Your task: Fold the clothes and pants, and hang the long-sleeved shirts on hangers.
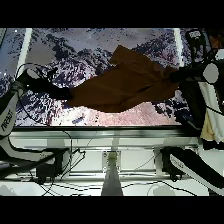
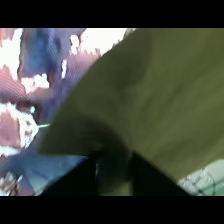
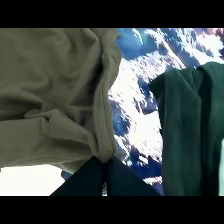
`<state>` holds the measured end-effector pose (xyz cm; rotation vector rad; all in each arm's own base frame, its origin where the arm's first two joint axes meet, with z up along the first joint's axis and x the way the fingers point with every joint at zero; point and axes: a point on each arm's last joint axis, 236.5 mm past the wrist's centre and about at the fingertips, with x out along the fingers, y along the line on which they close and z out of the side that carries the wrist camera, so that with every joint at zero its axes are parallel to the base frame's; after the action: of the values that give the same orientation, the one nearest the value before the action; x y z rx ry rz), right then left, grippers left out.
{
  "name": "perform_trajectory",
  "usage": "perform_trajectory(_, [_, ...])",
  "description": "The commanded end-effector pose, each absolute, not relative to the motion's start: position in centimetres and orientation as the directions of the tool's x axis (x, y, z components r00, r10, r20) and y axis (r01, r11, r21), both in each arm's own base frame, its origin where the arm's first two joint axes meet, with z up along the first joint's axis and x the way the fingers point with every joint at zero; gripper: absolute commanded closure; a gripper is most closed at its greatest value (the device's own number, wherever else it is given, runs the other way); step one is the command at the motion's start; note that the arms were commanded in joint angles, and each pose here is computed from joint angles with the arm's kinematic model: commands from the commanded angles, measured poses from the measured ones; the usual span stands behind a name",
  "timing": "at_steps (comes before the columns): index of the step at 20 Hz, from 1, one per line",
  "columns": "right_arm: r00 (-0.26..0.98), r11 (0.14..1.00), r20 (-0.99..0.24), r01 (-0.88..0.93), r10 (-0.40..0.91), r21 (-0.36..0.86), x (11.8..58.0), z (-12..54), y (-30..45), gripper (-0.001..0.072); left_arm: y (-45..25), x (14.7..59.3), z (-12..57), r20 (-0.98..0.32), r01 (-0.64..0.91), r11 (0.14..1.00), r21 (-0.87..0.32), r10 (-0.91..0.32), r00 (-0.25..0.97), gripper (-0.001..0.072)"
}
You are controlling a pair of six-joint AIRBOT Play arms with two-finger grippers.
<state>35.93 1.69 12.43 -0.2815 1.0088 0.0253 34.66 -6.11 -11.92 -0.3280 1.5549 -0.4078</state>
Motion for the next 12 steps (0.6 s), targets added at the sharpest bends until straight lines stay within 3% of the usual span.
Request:
perform_trajectory(1, [0.56,0.97,-0.826,-0.155,-0.068,-0.185,36.5,12.7,2.6,0.07,-7.6,36.0,-12.1,-0.875,0.045,0.875,-0.482,-0.483,0.021,0.067])
perform_trajectory(6, [0.607,0.964,-0.79,-0.147,-0.09,-0.222,37.6,13.6,2.1,0.07,-7.5,42.0,-5.8,-0.841,0.154,0.857,-0.492,-0.514,0.169,0.0695])
perform_trajectory(10, [0.636,0.964,-0.767,-0.137,-0.092,-0.229,37.9,15.0,2.0,0.07,-5.7,47.5,8.1,-0.764,0.312,0.869,-0.384,-0.489,0.42,0.0695])
perform_trajectory(12, [0.67,0.965,-0.737,-0.127,-0.088,-0.23,37.6,16.8,1.9,0.07,-4.7,48.1,15.6,-0.691,0.356,0.887,-0.294,-0.455,0.562,0.0696])
